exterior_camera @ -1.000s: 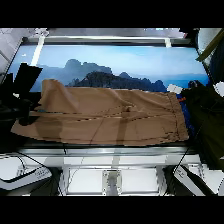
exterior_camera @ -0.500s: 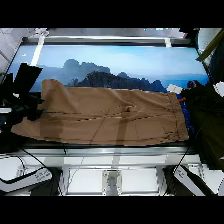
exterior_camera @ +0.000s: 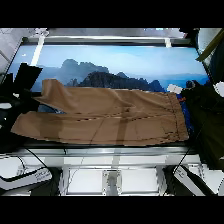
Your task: Fold the clothes and pants, and hang the long-sleeved shirts on hangers.
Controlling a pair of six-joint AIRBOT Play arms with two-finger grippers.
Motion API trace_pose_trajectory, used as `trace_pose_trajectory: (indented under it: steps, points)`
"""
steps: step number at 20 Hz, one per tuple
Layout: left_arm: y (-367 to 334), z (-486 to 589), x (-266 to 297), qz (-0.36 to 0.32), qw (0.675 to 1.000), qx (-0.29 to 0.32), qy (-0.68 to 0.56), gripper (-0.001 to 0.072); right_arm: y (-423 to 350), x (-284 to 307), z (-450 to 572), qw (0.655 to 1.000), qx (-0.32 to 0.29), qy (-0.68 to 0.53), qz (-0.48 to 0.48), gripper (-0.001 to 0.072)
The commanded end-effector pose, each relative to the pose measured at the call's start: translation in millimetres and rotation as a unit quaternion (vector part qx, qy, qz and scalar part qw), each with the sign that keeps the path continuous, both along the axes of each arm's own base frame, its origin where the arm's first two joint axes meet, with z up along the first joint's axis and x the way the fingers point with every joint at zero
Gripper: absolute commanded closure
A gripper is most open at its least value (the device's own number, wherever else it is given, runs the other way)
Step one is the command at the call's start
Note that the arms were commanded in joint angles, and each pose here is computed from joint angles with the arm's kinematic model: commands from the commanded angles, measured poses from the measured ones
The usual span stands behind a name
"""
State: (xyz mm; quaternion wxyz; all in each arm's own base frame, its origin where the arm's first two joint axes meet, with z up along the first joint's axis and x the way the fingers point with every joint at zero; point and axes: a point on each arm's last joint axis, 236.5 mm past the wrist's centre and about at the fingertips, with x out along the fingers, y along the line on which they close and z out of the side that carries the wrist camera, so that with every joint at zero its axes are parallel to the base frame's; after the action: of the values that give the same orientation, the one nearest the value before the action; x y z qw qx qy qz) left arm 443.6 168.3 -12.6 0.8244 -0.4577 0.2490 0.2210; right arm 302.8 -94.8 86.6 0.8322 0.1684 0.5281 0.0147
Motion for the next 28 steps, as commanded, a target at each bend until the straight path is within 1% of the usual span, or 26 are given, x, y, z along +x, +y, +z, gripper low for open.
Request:
trace_pose_trajectory:
  steps: [1,3,5,7,8,9,10,12,13,15,16,17,19,20,21,22,24,27,28]
  points:
    - [12,64,26,-0.053,0.992,0.103,-0.047,0.07,-1,1,0,1.0,0.0,-0.002,-0.003,0.02]
    - [5,97,27,-0.086,0.983,0.147,-0.067,0.07,-1,1,0,1.0,0.0,-0.001,-0.003,0.02]
    - [-2,96,14,-0.138,0.97,0.199,-0.029,0.07,-1,1,0,1.0,0.001,-0.001,-0.006,0.02]
    - [-18,62,-6,-0.2,0.96,0.191,0.043,0.0696,0,2,1,1.0,0.003,-0.002,-0.006,0.02]
    - [-26,42,-18,-0.229,0.953,0.18,0.078,0.0541,1,2,1,1.0,0.004,-0.003,-0.005,0.02]
    - [-32,29,-26,-0.246,0.949,0.168,0.099,0.0205,1,2,1,1.0,0.005,-0.003,-0.005,0.0199]
    - [-32,23,-30,-0.242,0.952,0.152,0.11,0.0042,1,1,1,1.0,0.004,-0.002,-0.004,0.0198]
    - [-18,36,-33,-0.184,0.971,0.117,0.097,0.0049,2,-6,-2,1.0,0.002,0.014,0.002,0.0197]
    - [-7,50,-38,-0.158,0.977,0.114,0.086,0.0049,-3,-18,-7,0.999,-0.013,0.038,0.011,0.0198]
    - [21,76,-68,-0.127,0.978,0.138,0.089,0.005,-28,-46,-15,0.994,-0.071,0.087,0.009,0.0198]
    - [35,78,-97,-0.117,0.976,0.14,0.121,0.0059,-36,-54,-16,0.993,-0.077,0.091,-0.007,0.0198]
    - [48,70,-132,-0.096,0.973,0.123,0.169,0.0059,-41,-58,-20,0.994,-0.068,0.081,-0.032,0.0198]
    - [80,47,-216,-0.005,0.959,0.064,0.275,0.006,-38,-80,-45,0.994,-0.02,0.084,-0.073,0.0198]
    - [91,39,-247,0.033,0.953,0.031,0.298,0.006,-31,-91,-59,0.992,0.009,0.09,-0.089,0.0198]
    - [97,33,-267,0.063,0.953,-0.003,0.297,0.0062,-23,-100,-73,0.989,0.042,0.094,-0.105,0.0198]
    - [100,28,-277,0.078,0.954,-0.029,0.289,0.0062,-16,-104,-84,0.987,0.068,0.093,-0.113,0.0198]
    - [97,17,-284,0.082,0.959,-0.077,0.261,0.0062,-10,-113,-98,0.982,0.095,0.101,-0.13,0.0198]
    - [69,-9,-280,0.057,0.956,-0.145,0.248,0.0062,-6,-120,-105,0.978,0.108,0.111,-0.137,0.0198]
    - [54,-19,-280,0.043,0.953,-0.167,0.247,0.0104,-5,-120,-104,0.978,0.112,0.11,-0.136,0.0198]
